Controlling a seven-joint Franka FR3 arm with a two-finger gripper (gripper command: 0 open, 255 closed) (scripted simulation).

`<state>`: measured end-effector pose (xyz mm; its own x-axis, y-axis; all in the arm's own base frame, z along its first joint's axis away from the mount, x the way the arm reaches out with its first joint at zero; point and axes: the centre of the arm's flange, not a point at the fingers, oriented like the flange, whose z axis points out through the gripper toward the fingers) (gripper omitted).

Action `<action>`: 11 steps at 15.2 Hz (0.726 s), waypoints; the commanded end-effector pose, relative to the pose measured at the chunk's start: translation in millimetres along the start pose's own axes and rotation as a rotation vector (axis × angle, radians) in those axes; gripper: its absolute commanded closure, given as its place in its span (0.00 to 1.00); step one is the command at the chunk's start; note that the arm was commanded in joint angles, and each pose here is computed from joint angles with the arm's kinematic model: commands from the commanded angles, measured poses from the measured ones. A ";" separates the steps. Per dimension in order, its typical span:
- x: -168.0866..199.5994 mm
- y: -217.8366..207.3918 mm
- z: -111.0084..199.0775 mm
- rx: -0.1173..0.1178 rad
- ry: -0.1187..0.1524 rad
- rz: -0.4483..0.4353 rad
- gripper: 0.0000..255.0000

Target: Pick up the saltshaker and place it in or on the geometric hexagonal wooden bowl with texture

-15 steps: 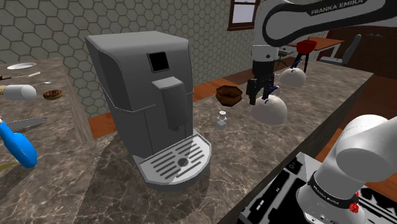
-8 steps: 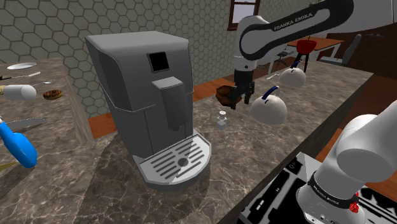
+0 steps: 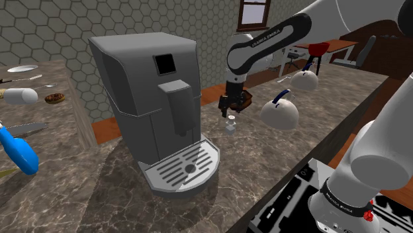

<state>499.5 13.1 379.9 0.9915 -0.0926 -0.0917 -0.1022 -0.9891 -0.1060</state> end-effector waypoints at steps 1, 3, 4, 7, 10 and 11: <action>6.4 -1.7 13.0 0.003 0.003 0.001 0.00; 6.4 -1.8 23.5 0.003 0.003 0.001 0.00; 6.5 -1.8 28.8 0.003 0.003 0.001 0.00; 6.5 -1.8 42.4 0.003 0.003 0.001 0.00; 6.5 -1.8 42.4 0.003 0.003 0.001 0.00; 6.5 -1.8 42.4 0.003 0.003 0.001 0.00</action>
<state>502.6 19.2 337.7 0.9916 -0.0939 -0.0889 -0.1034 -0.9887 -0.1088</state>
